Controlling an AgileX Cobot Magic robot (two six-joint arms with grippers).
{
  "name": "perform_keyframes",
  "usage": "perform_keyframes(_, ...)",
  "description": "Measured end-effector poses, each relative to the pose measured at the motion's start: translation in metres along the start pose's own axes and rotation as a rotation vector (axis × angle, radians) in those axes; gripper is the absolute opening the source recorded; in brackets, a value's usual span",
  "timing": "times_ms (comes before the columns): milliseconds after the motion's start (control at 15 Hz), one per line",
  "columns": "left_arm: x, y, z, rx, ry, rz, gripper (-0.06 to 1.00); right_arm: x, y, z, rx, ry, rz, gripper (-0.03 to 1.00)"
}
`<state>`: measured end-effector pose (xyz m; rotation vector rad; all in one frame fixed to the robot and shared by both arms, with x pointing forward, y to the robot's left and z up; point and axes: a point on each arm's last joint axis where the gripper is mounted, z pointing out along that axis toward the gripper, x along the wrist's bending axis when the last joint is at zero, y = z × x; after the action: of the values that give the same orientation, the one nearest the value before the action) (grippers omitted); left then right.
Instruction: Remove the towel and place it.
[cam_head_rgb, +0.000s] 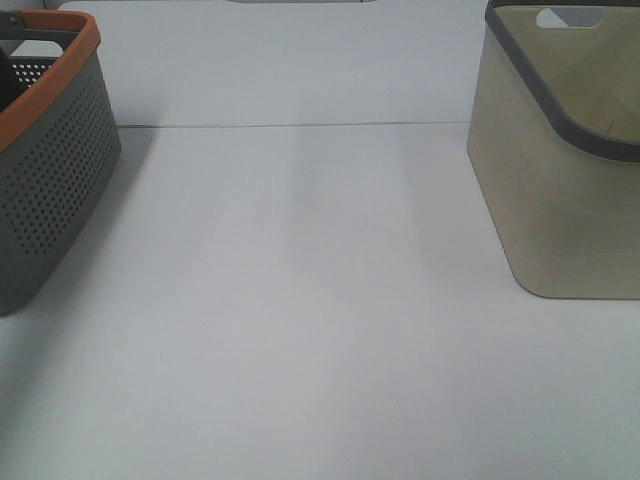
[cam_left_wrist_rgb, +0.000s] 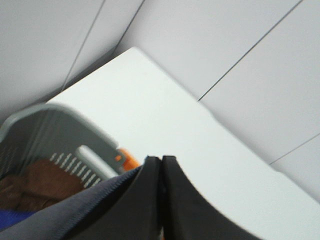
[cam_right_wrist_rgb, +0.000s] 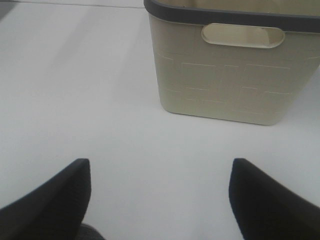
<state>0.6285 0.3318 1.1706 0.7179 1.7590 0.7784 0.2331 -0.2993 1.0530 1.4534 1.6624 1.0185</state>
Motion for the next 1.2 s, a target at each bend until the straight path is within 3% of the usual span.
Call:
perform_keyframes(133,-0.017,0.021,-0.026,-0.097,-0.123,0.034,0.0,0.0,0.0,0.0,0.0,0.0,0.0,0.76)
perform_keyframes(467,-0.044,0.046,-0.069,-0.221,-0.296,0.039,0.0,0.0,0.0,0.0,0.0,0.0,0.006,0.76)
perform_keyframes(533,-0.066,0.055,-0.087,-0.261,-0.383,0.041,0.0,0.0,0.0,0.0,0.0,0.0,0.006,0.76)
perform_keyframes(933,-0.13,0.078,-0.14,-0.371,-0.622,0.066,0.0,0.0,0.006,0.011,0.076,0.001,-0.008,0.76)
perform_keyframes(1200,-0.156,0.061,-0.14,-0.33,-0.713,0.063,0.0,0.012,0.031,0.026,0.07,0.132,-0.045,0.76)
